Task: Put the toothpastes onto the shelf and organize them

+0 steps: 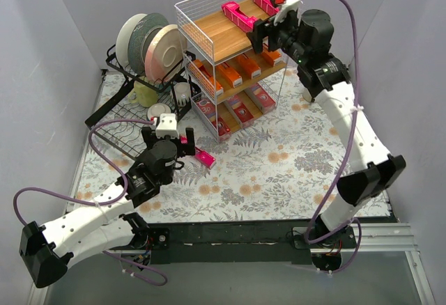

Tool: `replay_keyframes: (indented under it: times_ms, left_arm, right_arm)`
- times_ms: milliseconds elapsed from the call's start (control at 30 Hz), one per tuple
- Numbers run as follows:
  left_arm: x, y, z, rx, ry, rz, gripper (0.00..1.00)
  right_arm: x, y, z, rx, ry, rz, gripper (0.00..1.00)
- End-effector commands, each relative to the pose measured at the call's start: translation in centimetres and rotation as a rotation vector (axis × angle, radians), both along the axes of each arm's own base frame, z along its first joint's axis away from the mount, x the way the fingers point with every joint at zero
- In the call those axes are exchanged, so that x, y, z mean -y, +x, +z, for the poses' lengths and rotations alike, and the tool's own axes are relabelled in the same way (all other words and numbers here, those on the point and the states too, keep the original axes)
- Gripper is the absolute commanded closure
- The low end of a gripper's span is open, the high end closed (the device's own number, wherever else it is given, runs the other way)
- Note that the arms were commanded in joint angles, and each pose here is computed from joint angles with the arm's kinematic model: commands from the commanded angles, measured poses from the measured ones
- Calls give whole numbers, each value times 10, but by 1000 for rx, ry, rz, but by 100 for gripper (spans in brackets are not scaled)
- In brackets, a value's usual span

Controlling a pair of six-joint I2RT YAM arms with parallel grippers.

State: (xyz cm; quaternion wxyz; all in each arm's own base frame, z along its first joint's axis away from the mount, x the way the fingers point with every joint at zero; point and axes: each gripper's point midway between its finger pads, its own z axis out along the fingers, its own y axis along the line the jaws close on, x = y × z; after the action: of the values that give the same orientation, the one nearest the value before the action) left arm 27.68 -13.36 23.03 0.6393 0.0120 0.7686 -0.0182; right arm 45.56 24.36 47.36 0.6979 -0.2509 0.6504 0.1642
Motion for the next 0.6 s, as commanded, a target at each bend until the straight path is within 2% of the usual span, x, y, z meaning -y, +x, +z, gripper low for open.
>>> replay_keyframes:
  times_ms: [0,67,100,167,200,267,300,400,433,567]
  left_arm:
    - [-14,4,4,-3,-48,88,2]
    - [-18,6,4,-10,-80,115,2]
    - [-20,7,4,-12,-94,126,2]
    - [-23,10,3,-23,-134,149,2]
    - [-24,11,3,-27,-148,154,2]
    - [-28,15,1,-37,-179,175,2]
    - [-27,16,0,-44,-188,169,2]
    - [-31,19,0,-44,-208,185,2]
    - [-33,20,-1,-47,-205,192,2]
    - [-39,21,-2,-44,-199,216,2]
  right_arm:
    - [29,-62,58,133,81,6,13]
    - [40,-87,64,160,99,11,12]
    - [39,-86,33,104,80,15,12]
    - [47,-111,24,113,99,33,11]
    - [43,-110,-13,63,81,49,11]
    - [43,-136,-24,74,111,112,11]
    - [36,-138,-67,20,97,143,11]
    - [24,-164,-107,-16,113,241,11]
    - [18,-168,-142,-53,99,265,10]
    - [-5,-187,-212,-91,20,290,9]
